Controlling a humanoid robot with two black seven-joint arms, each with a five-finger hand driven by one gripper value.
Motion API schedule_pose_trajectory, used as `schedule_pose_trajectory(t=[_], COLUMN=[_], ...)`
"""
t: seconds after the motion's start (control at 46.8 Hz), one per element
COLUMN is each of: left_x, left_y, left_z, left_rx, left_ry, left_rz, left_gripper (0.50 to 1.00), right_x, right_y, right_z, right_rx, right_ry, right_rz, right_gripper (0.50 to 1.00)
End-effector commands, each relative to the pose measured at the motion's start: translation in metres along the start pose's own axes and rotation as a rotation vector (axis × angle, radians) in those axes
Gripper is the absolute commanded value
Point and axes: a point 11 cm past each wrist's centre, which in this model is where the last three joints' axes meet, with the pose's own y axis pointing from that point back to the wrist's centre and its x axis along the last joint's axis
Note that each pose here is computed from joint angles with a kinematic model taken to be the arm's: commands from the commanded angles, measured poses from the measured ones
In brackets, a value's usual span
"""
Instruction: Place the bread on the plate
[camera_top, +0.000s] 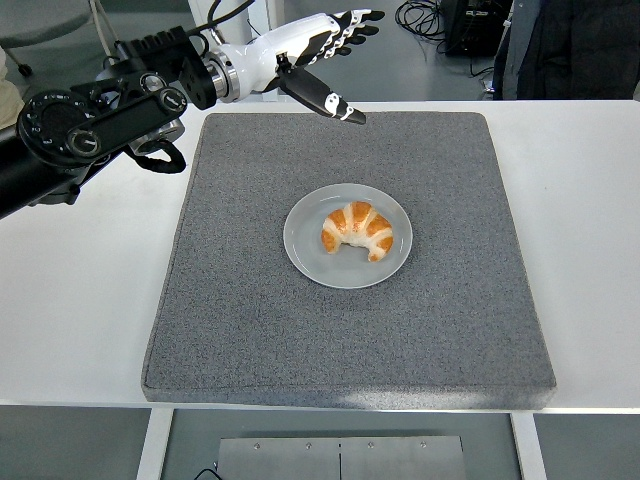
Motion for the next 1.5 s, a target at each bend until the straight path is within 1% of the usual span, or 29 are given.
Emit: schedule_pose_trajectory(t=[0.0,0.107,0.192,0.342,0.47,0.641,0.791,0.876,0.983,1.132,1.239,1.282,1.325,1.474], left_x=[-0.003,-0.003,0.005,0.021,0.025,0.033,0.024,0.017,0.011,0.012,0.012,0.009,0.007,0.008], left_y=[0.002,0.006,0.012,0.025,0.027,0.03,0.024,0.019,0.017,0.025,0.034,0.035,0.033,0.042], left_z=[-0.006,-0.016,-0.023,-0.049,-0.063,-0.086,-0.1,-0.104,-0.115,-0.128,-0.143,-0.147,-0.148,-0.16], left_rx=[-0.018,-0.038,-0.068,-0.056,-0.07,-0.062,-0.073,-0.075,-0.059,-0.084,-0.084,-0.085,-0.088,-0.069], left_ry=[0.048,0.115,0.197,0.306,0.411,0.596,0.69,0.739,0.808,0.942,1.016,1.04,1.059,1.075], left_rz=[0.014,0.051,0.109,0.212,0.277,0.39,0.442,0.46,0.503,0.578,0.637,0.652,0.661,0.7], left_gripper=[0.999,0.998,0.998,0.998,0.998,0.998,0.998,0.998,0.998,0.996,0.998,0.998,0.998,0.998], right_x=[0.0,0.0,0.0,0.0,0.0,0.0,0.0,0.0,-0.004,-0.002,-0.001,-0.001,-0.001,-0.004], right_y=[0.0,0.0,0.0,0.0,0.0,0.0,0.0,0.0,0.0,0.0,0.0,0.0,0.0,0.0], right_z=[0.0,0.0,-0.001,0.0,-0.001,0.0,0.0,0.0,-0.001,-0.002,-0.002,-0.002,-0.002,-0.002], right_rx=[-0.001,-0.001,0.001,-0.001,0.001,-0.001,-0.001,-0.001,0.002,0.003,0.003,0.003,0.003,0.004], right_ry=[0.0,0.0,0.0,0.0,0.0,0.0,0.0,-0.002,-0.007,-0.006,-0.004,-0.004,-0.004,-0.003], right_rz=[0.0,0.0,0.0,0.0,0.0,0.0,0.0,-0.001,-0.014,-0.006,-0.005,-0.003,-0.003,-0.013], right_gripper=[1.0,1.0,1.0,1.0,1.0,1.0,1.0,1.0,1.0,1.0,1.0,1.0,1.0,1.0])
